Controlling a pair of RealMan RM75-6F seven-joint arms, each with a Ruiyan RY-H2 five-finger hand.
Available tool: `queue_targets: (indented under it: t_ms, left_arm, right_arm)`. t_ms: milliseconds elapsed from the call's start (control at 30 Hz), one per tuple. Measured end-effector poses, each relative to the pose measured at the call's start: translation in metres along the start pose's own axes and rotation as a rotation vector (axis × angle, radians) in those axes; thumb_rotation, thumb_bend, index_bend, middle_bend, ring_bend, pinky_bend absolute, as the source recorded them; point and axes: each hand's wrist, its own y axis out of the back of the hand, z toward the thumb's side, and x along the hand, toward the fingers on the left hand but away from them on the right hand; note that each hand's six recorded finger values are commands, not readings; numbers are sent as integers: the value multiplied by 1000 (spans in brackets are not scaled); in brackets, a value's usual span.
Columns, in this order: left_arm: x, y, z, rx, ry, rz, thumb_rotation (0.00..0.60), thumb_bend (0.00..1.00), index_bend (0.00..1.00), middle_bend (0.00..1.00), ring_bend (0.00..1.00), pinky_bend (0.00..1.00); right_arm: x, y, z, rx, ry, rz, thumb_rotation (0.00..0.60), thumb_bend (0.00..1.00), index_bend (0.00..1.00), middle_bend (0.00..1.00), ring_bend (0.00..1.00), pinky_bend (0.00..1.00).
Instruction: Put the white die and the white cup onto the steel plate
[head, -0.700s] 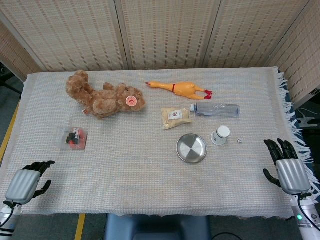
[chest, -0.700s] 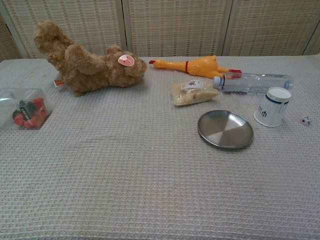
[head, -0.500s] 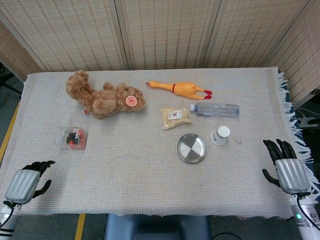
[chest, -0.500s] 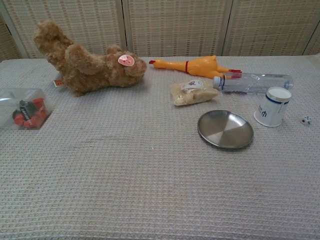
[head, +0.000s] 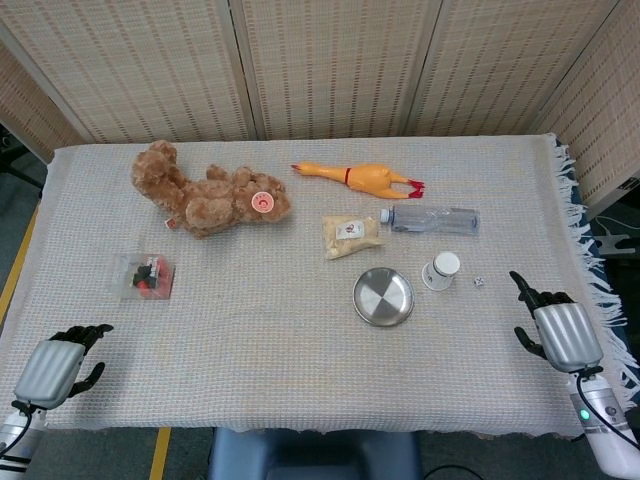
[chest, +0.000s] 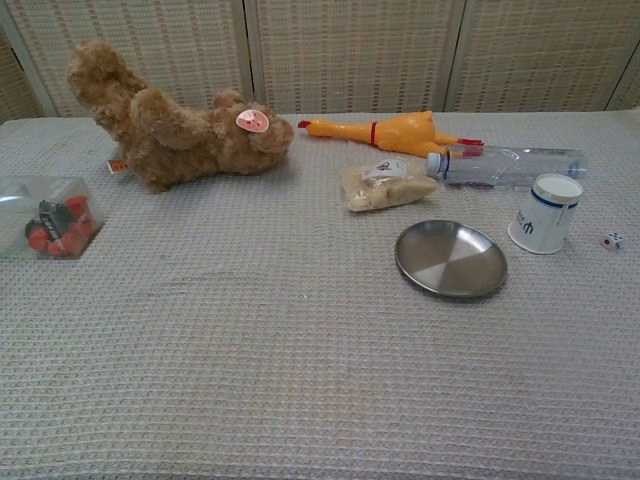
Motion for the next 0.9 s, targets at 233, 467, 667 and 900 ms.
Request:
queue_targets:
  t_ms: [233, 467, 667, 900]
  left_arm:
    - [1, 0, 2, 2, -4, 4, 600, 362, 242, 329, 296, 443]
    - [2, -4, -1, -4, 7, -30, 600, 361, 242, 329, 297, 444]
    - [2, -2, -1, -9, 5, -27, 600, 362, 242, 330, 297, 444]
    - [3, -3, -1, -13, 6, -37, 600, 361, 242, 330, 297, 444]
  right_arm:
    - [-30, -9, 0, 15, 38, -91, 600, 198, 441, 800, 887, 886]
    - [-61, -28, -4, -18, 43, -106, 600, 207, 439, 814, 901, 908]
    - [-82, -50, -4, -47, 35, -51, 600, 262, 394, 819, 911, 917]
    - [-99, -67, -10, -89, 8, 4, 600, 324, 382, 822, 927, 936]
